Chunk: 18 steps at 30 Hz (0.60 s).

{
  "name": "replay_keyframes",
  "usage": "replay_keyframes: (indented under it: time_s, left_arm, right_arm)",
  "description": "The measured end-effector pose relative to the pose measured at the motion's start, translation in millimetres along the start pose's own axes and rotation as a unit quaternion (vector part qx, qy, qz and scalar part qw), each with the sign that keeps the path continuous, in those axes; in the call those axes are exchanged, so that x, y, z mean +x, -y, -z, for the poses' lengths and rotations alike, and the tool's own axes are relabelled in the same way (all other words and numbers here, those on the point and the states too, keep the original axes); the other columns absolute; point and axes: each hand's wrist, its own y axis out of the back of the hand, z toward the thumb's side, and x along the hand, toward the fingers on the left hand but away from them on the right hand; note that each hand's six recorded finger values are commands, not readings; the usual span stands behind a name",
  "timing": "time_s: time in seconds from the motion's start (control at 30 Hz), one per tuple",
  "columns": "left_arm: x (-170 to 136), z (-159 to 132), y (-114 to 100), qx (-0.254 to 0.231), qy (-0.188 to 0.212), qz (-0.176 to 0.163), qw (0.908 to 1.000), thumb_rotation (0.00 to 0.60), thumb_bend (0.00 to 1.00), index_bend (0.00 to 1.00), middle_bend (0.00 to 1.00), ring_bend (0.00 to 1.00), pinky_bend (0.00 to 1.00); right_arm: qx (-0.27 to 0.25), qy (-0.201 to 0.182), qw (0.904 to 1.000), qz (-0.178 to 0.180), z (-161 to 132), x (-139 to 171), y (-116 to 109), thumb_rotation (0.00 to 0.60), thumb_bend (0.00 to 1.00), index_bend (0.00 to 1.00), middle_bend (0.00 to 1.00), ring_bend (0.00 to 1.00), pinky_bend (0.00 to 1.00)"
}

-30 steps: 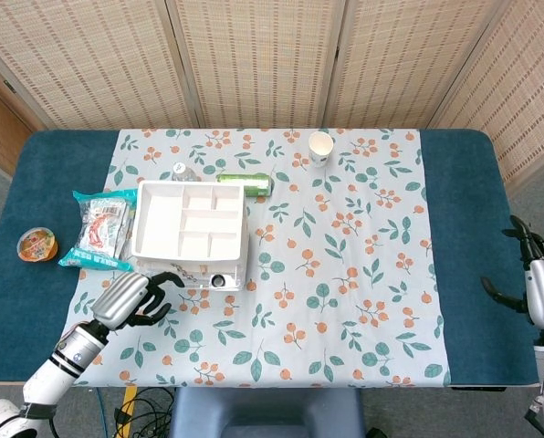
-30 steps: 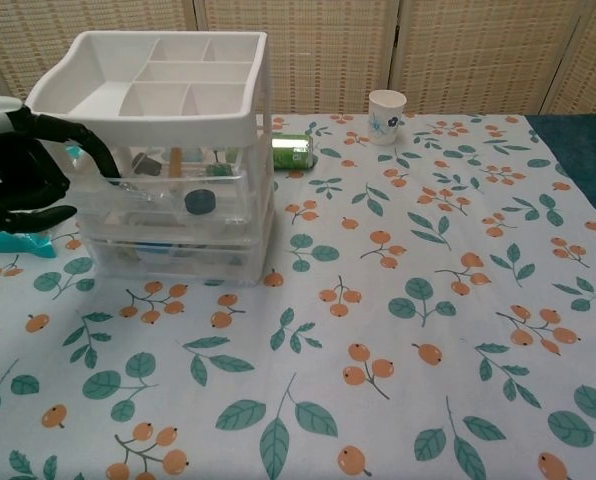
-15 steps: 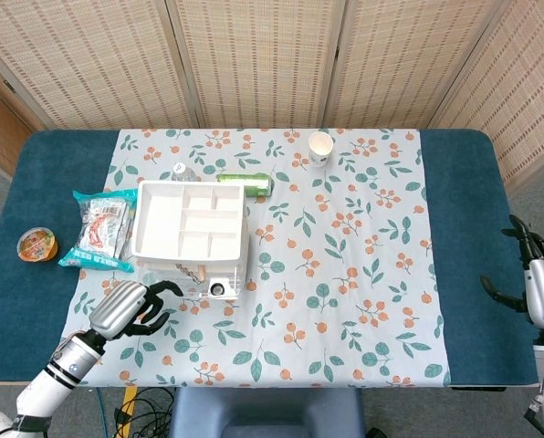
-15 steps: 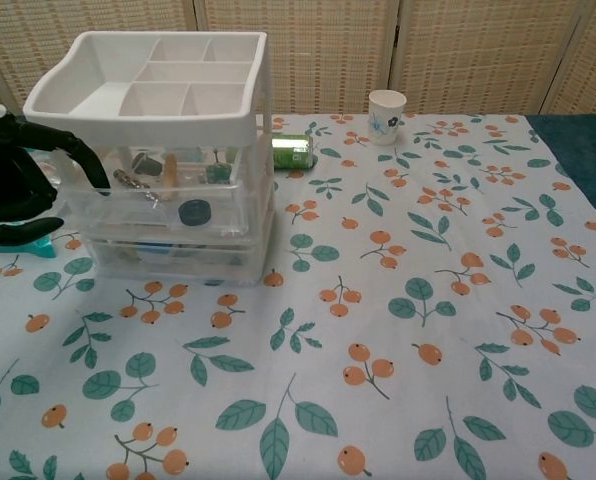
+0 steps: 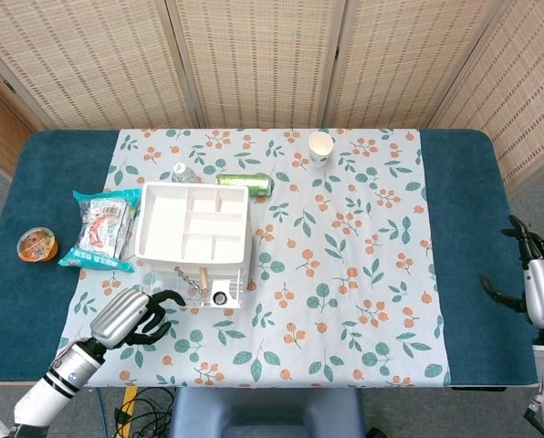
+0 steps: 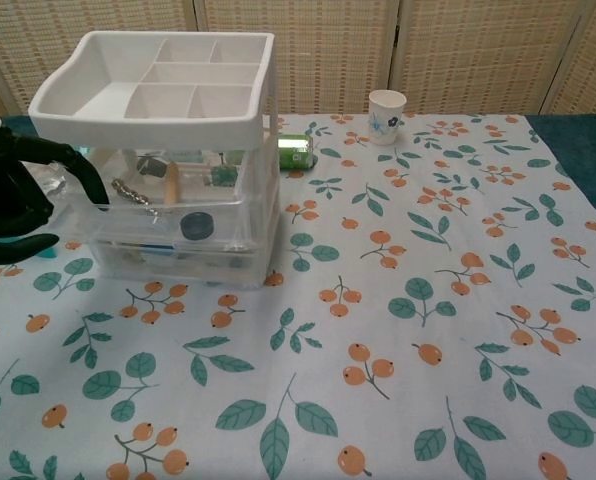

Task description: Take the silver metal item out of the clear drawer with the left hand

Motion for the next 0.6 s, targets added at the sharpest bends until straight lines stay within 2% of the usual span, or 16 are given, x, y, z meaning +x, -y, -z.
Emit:
replay_keyframes:
  time_s: [0.6]
  left_arm:
    - [-10.4, -8.6, 4.0, -0.013, 0.019, 0.015, 0.9996, 0.600, 0.42, 0.40, 0.88, 0.91, 1.00]
  right_arm:
    - [0.000, 0.002, 1.0000, 0.000, -0.1, 0.5, 0.6, 0.600, 0.26, 0.00, 0.22, 0.21, 0.36]
